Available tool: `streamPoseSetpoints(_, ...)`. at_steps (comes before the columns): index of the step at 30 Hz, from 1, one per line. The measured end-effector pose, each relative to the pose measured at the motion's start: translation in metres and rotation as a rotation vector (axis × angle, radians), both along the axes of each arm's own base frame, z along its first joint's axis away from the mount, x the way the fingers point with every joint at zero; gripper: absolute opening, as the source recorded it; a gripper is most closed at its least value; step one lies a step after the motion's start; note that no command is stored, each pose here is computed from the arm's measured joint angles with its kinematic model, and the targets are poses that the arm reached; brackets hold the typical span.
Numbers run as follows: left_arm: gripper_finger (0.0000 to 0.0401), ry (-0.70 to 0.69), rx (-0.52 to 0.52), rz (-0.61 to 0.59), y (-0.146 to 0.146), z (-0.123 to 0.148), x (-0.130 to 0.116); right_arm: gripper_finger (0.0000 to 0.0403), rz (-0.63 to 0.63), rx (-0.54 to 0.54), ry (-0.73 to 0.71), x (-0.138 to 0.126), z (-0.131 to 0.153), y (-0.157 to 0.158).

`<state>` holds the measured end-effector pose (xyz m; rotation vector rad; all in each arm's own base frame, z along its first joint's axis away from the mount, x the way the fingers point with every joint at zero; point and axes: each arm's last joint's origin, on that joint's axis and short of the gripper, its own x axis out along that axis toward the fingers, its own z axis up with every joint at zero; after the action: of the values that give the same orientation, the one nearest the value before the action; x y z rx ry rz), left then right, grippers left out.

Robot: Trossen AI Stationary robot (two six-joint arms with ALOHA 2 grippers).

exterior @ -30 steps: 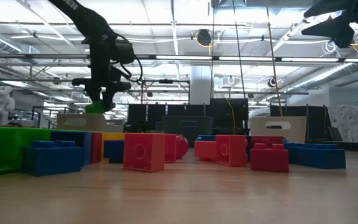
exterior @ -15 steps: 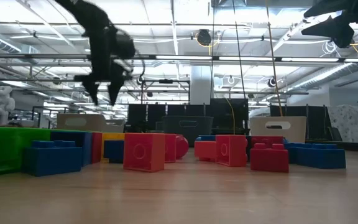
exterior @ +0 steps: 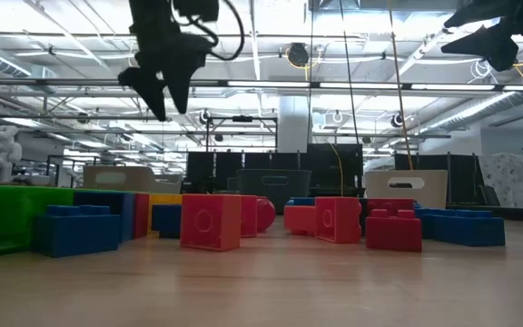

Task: Sort blocks by size
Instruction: Put the large red 3 stud game piece into the gray bin

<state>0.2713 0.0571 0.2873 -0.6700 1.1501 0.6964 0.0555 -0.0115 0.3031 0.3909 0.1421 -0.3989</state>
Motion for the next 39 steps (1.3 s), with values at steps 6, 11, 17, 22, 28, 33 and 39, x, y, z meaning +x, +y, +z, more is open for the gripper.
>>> streamPoseSetpoints(6,0.0264,0.004,-0.007,0.093,-0.033,-0.003,0.005,0.0238,-0.001,0.005,0.001,0.0,0.0,0.0)
streamPoseSetpoints(11,0.0264,0.092,0.036,0.117,-0.052,-0.007,-0.001,0.0238,0.003,0.007,0.005,0.0,-0.001,0.0)
streamPoseSetpoints(17,0.0264,0.184,0.018,0.092,-0.066,-0.028,-0.003,0.0238,0.003,0.01,0.052,-0.001,-0.005,0.0)
streamPoseSetpoints(22,0.0264,0.193,-0.015,0.103,-0.069,-0.059,-0.008,0.0238,0.003,0.01,0.053,-0.001,-0.005,0.0)
streamPoseSetpoints(28,0.0264,0.199,-0.048,0.105,-0.068,-0.086,-0.014,0.0238,0.0,0.02,0.049,-0.001,-0.005,0.0)
streamPoseSetpoints(33,0.0264,0.123,-0.092,0.097,-0.069,-0.093,-0.009,0.0238,-0.002,0.029,0.045,-0.001,-0.005,0.0)
streamPoseSetpoints(39,0.0264,0.165,-0.101,0.105,-0.069,-0.107,-0.018,0.0238,-0.01,0.056,0.035,-0.001,-0.005,0.0)
